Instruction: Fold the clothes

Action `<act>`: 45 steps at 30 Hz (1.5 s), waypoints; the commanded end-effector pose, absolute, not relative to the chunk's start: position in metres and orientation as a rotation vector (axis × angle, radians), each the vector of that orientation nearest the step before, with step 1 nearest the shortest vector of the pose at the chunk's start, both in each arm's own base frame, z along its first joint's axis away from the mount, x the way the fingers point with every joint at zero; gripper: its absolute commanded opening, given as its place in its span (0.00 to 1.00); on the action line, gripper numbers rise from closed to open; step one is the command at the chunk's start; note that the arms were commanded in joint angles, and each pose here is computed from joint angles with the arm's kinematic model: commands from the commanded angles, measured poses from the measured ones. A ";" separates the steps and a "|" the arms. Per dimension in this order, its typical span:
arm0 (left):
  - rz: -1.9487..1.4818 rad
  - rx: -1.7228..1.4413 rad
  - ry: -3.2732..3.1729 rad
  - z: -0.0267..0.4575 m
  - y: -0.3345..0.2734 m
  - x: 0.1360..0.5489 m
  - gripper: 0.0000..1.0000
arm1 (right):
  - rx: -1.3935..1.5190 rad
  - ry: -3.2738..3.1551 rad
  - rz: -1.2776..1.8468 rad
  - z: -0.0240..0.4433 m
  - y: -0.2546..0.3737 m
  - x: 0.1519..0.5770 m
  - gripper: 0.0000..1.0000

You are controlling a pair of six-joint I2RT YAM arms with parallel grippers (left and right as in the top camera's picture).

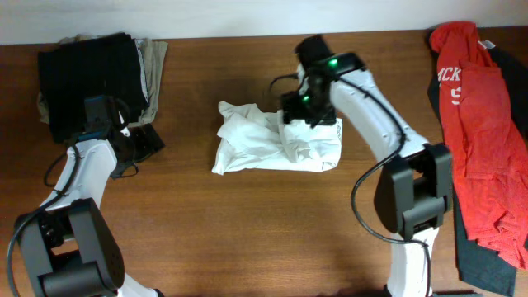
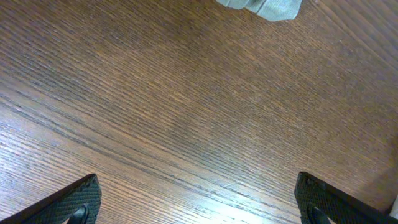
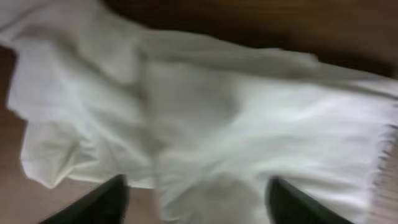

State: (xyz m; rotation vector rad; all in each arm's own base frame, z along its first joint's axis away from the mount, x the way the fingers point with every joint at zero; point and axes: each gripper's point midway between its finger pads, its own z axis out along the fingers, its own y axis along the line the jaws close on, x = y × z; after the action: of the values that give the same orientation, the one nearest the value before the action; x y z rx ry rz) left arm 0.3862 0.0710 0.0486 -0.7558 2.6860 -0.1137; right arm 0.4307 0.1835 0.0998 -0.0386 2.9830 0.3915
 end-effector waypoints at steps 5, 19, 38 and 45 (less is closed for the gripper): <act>-0.124 -0.757 2.684 0.049 0.071 0.385 0.99 | 0.053 3.103 0.409 0.053 0.187 0.404 0.12; -0.123 -0.759 2.688 0.049 0.071 0.384 0.99 | 0.069 2.930 0.378 0.118 0.177 0.438 0.74; -0.123 -0.759 2.688 0.048 0.071 0.384 0.99 | 0.046 2.959 0.417 0.015 0.219 0.469 0.17; -0.123 -0.762 2.696 0.046 0.070 0.381 0.99 | 0.100 2.742 0.469 0.194 0.177 0.501 0.83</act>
State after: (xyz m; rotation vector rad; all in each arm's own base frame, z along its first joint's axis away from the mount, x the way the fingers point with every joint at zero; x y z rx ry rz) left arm 0.3854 0.0709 0.0481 -0.7567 2.6889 -0.1135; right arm 0.4823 0.2066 0.0982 0.0675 2.9222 0.4497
